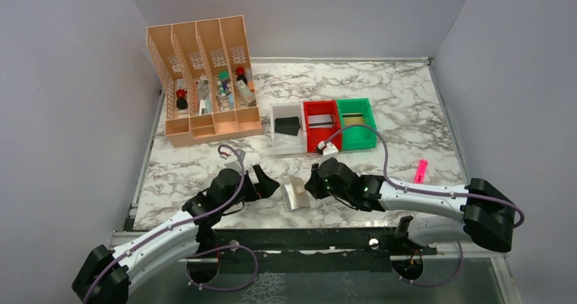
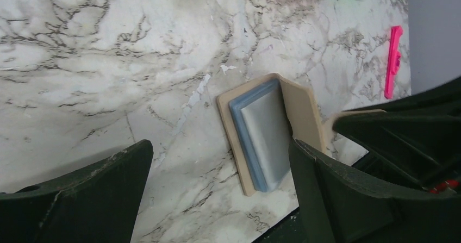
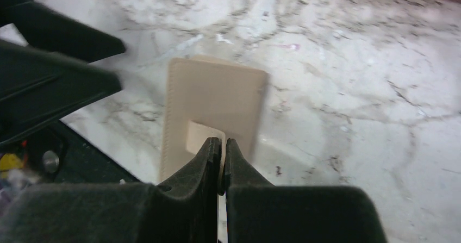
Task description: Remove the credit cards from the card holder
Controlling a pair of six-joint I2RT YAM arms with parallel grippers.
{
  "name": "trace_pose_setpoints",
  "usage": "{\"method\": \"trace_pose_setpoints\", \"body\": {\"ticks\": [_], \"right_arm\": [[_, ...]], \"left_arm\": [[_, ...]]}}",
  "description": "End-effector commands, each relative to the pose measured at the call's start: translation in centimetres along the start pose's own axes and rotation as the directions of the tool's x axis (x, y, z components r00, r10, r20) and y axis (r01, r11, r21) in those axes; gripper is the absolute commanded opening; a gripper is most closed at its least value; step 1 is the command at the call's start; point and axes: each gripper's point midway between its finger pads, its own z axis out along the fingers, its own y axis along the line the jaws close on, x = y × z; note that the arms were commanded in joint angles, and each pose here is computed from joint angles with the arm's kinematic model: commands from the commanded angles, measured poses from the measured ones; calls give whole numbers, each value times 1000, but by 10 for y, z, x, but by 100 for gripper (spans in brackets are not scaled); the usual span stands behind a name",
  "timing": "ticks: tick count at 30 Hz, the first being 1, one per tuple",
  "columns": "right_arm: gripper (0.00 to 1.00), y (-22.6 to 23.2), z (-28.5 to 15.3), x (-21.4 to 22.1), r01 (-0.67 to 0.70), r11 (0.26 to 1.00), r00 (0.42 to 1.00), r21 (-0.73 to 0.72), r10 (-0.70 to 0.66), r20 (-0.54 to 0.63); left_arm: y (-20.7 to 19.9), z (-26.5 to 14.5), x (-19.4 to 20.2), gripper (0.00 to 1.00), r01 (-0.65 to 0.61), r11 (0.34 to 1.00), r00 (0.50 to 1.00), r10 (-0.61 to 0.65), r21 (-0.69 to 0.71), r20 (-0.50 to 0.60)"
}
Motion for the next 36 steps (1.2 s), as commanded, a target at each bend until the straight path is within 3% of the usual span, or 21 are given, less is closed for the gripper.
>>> {"method": "trace_pose_setpoints", "body": {"ticks": [1, 15, 26, 36], "right_arm": [[7, -39, 4, 14, -50, 993, 998, 103, 52, -19], [7, -87, 7, 49, -120, 964, 989, 237, 136, -51], [7, -91, 13, 69, -130, 964, 983, 231, 156, -98], [7, -93, 16, 70, -128, 959, 982, 251, 159, -105]], "left_arm": [[-25, 1, 3, 99, -37, 991, 999, 42, 129, -31], [-46, 19, 17, 89, -53, 982, 983, 83, 183, -164], [-69, 24, 13, 74, -76, 969, 978, 118, 233, -172], [-55, 35, 30, 68, -75, 983, 966, 114, 169, -234]]}}
